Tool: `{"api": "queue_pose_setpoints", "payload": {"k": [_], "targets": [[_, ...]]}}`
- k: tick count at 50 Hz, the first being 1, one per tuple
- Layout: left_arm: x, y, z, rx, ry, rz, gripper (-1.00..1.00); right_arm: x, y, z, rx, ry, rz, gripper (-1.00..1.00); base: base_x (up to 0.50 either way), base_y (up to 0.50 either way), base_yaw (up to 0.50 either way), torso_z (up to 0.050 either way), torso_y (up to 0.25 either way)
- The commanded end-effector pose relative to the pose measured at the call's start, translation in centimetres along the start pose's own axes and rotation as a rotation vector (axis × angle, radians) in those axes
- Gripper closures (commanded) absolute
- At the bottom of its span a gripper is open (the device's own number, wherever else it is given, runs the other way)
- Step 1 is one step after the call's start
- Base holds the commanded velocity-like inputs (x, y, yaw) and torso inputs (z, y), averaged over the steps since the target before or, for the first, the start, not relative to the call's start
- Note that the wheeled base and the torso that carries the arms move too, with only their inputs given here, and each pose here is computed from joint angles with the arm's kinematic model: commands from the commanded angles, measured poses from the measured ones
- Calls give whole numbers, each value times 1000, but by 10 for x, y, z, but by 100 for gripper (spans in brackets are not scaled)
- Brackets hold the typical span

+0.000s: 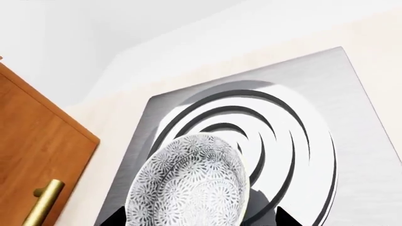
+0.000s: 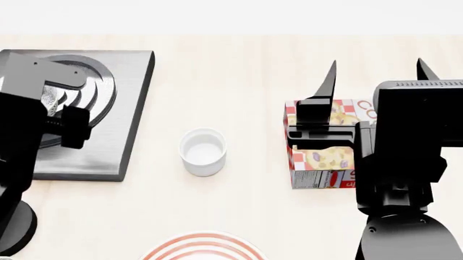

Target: Pick the akita bowl on the stove and place it on the plate.

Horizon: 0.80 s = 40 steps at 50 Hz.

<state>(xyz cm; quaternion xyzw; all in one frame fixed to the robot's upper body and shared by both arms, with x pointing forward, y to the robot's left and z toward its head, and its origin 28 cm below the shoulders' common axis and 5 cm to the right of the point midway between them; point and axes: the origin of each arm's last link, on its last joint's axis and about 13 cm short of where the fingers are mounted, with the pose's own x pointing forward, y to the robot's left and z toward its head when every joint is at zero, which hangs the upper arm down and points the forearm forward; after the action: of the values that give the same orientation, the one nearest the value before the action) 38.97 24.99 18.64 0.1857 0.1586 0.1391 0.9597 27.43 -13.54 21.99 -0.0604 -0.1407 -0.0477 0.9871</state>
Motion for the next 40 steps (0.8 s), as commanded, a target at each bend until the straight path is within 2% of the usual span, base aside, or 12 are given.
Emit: {"api": "queue_pose_setpoints", "payload": {"k": [1,17,40], "targets": [[2,0,-5,13,4,1,-100,0,0,0,0,1,-1,-100,0,0,0,0,0],[4,5,-8,-8,11,-14,-100,0,0,0,1,1,-2,-100,0,0,0,0,0],[6,9,-10,10,1,-25,-100,0,0,0,0,2,-3,-100,0,0,0,0,0]]}}
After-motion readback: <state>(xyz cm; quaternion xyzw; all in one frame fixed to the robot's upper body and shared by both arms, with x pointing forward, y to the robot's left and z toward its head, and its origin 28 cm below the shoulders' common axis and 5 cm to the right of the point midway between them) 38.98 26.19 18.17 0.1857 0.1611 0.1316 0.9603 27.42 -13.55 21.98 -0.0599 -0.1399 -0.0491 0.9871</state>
